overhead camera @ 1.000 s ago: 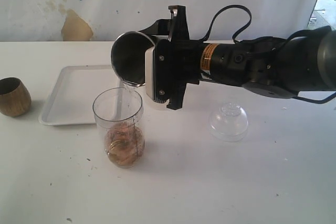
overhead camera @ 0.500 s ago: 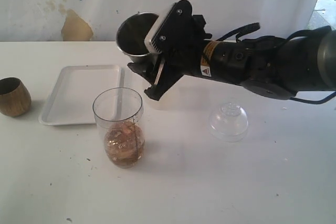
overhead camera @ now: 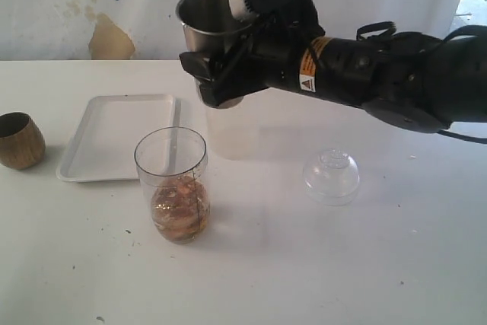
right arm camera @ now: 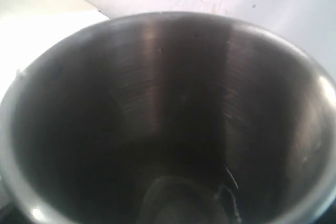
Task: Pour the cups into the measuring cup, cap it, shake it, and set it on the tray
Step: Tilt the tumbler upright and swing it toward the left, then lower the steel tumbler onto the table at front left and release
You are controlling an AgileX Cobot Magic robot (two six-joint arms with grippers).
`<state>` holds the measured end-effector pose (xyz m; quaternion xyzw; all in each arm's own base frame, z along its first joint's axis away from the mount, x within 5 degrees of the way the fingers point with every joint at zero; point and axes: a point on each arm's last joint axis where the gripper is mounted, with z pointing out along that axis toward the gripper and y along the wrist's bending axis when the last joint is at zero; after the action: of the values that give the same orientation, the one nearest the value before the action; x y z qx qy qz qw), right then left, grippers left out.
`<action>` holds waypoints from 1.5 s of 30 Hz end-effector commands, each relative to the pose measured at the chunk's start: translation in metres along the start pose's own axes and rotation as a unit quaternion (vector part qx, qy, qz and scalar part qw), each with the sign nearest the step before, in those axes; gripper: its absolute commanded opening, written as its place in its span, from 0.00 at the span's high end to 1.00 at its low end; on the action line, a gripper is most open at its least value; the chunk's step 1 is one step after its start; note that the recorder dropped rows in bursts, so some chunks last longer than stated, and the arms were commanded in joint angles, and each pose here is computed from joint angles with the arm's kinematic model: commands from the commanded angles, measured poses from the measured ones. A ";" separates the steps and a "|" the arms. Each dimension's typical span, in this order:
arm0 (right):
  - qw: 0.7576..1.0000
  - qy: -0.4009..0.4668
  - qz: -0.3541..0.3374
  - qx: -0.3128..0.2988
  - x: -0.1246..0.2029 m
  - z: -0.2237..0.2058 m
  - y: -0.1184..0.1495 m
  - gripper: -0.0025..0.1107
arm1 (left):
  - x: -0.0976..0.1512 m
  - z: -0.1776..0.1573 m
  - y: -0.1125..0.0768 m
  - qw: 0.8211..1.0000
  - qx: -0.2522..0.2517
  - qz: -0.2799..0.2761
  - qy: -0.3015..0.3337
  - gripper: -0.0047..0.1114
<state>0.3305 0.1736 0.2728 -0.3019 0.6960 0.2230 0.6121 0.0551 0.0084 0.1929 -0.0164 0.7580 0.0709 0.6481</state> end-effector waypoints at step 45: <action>0.956 -0.010 0.018 -0.293 0.056 0.044 0.204 0.98 | 0.001 0.000 0.000 1.000 0.000 0.001 0.000 0.95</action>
<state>0.2121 0.3352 0.1980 -0.4794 0.6294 0.4099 0.4539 0.0551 0.0084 0.1929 -0.0164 0.7580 0.0709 0.6481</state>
